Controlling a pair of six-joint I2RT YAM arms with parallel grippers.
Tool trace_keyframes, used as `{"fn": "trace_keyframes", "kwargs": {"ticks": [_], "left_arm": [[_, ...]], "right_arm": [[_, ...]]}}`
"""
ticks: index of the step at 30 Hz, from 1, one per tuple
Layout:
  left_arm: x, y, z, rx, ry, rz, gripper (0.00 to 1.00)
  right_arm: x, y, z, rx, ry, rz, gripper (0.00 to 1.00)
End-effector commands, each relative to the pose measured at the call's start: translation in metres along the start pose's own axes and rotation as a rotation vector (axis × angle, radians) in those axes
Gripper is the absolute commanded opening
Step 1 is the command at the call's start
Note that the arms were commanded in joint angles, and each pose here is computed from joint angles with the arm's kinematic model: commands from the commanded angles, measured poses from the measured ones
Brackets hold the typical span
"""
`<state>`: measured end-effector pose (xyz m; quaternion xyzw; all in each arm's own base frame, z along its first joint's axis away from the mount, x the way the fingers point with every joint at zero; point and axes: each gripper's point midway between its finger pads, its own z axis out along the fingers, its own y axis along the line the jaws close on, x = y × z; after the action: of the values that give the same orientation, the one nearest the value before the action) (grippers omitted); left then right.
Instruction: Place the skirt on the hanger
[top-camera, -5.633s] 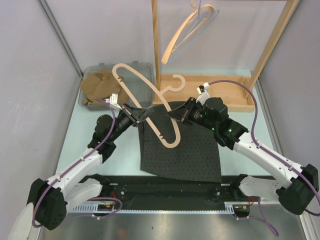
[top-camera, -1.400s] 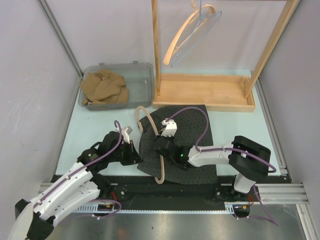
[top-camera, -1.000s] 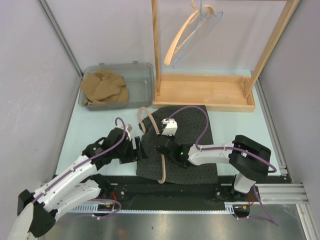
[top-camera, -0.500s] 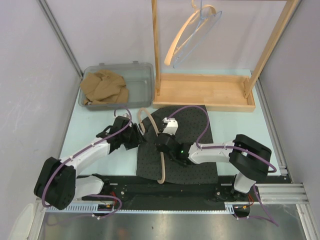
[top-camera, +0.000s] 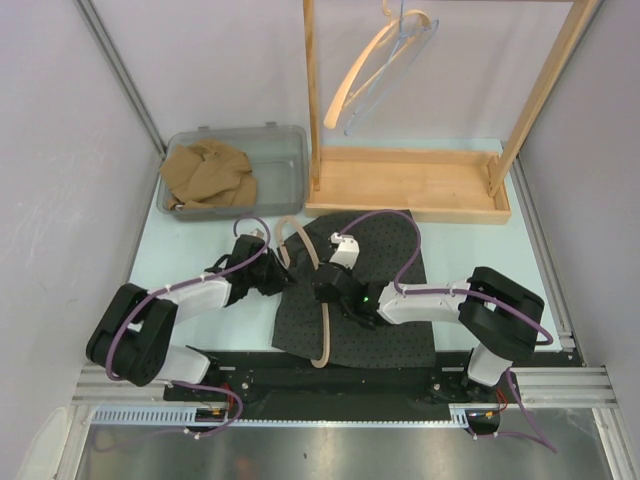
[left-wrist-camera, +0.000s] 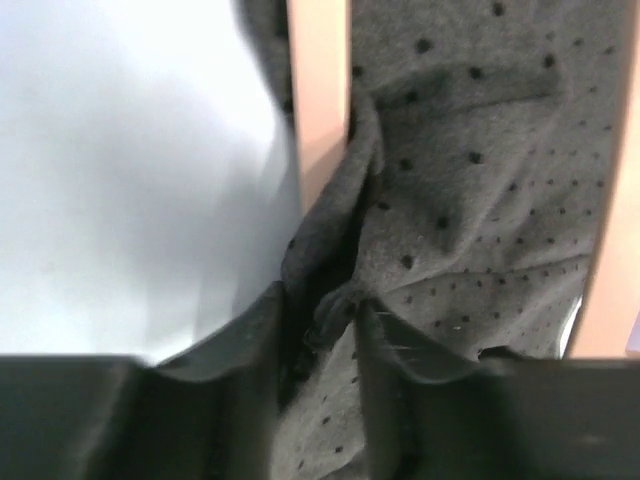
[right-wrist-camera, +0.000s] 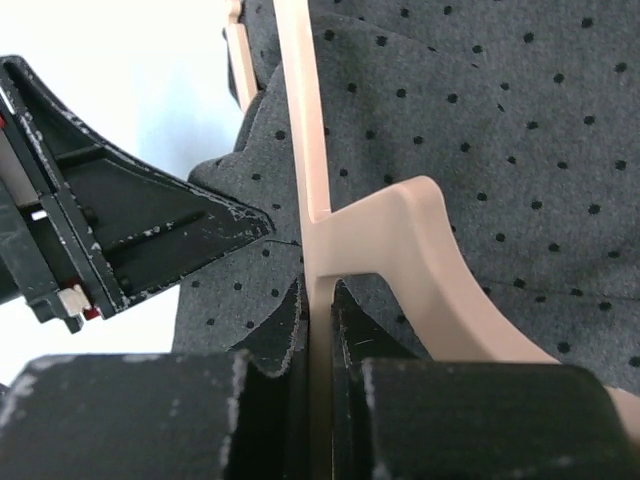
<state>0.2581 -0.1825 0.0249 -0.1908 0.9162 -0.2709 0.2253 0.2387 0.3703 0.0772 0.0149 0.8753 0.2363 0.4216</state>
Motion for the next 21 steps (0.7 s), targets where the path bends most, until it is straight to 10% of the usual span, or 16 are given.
{"fn": "trace_keyframes", "kwargs": {"ticks": [1,21], "left_arm": [[-0.007,-0.021,0.002,0.113,-0.013,-0.028,0.12],[-0.033,-0.051,-0.098,0.182,-0.209,0.151,0.00]], "right_arm": [[-0.004,0.005,-0.011,-0.003,0.032,0.014,0.00],[-0.006,-0.009,0.007,0.040,0.024,0.052,0.00]]}}
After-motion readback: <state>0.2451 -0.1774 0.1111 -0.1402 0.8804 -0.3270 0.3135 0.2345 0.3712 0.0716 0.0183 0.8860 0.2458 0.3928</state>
